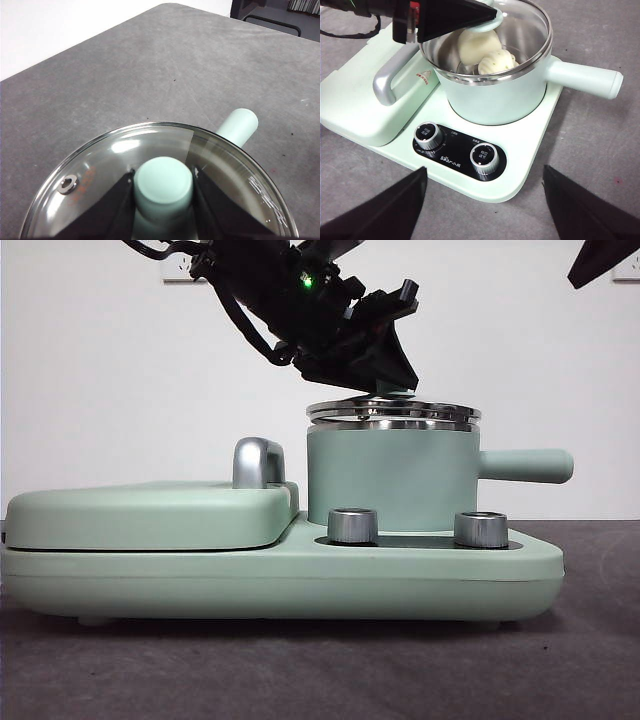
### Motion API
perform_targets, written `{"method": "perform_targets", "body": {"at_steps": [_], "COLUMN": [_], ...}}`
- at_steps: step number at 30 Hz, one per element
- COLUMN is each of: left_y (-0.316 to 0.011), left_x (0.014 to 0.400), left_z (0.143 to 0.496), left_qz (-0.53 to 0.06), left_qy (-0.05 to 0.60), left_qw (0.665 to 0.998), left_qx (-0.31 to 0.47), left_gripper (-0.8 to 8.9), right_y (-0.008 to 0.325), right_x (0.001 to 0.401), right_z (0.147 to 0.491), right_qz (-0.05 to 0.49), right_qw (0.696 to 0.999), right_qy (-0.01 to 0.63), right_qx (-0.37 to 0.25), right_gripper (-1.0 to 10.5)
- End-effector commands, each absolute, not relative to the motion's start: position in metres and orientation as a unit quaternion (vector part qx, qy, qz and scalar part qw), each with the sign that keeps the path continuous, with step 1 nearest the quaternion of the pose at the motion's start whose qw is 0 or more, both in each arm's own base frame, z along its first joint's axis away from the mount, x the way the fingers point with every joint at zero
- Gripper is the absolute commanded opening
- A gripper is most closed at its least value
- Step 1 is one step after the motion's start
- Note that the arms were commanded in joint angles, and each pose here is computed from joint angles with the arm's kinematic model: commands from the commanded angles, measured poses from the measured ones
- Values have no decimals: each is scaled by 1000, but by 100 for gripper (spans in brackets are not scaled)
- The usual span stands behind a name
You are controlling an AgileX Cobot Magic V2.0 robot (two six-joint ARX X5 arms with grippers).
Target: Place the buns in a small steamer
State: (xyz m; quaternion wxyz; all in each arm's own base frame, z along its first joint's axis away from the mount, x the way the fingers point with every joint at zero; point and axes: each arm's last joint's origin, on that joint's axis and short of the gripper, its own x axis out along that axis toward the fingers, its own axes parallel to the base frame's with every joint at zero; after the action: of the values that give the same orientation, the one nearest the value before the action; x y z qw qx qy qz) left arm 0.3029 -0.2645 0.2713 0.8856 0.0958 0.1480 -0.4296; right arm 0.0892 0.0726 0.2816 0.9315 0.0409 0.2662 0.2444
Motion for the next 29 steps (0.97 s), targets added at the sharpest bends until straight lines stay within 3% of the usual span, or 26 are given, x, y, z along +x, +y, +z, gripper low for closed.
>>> {"method": "perform_targets", "body": {"at_steps": [1,17,29], "left_y": [-269,-260,-262], "left_x": [304,313,311], "left_z": [283,279,281], "left_qz": [-435,-422,-450], "left_qy": [119,130,129], "left_qw": [888,893,881], "left_qx": [90,90,72], "left_gripper": [11,11,11], "right_y": [74,74,74], "right_x": [89,89,89], "right_z": [283,283,283], "right_qz": [248,245,245], "right_qw": [931,930,930], "right_qy": [265,267,267], "right_qx": [46,55,55], "right_gripper": [364,364,364]}}
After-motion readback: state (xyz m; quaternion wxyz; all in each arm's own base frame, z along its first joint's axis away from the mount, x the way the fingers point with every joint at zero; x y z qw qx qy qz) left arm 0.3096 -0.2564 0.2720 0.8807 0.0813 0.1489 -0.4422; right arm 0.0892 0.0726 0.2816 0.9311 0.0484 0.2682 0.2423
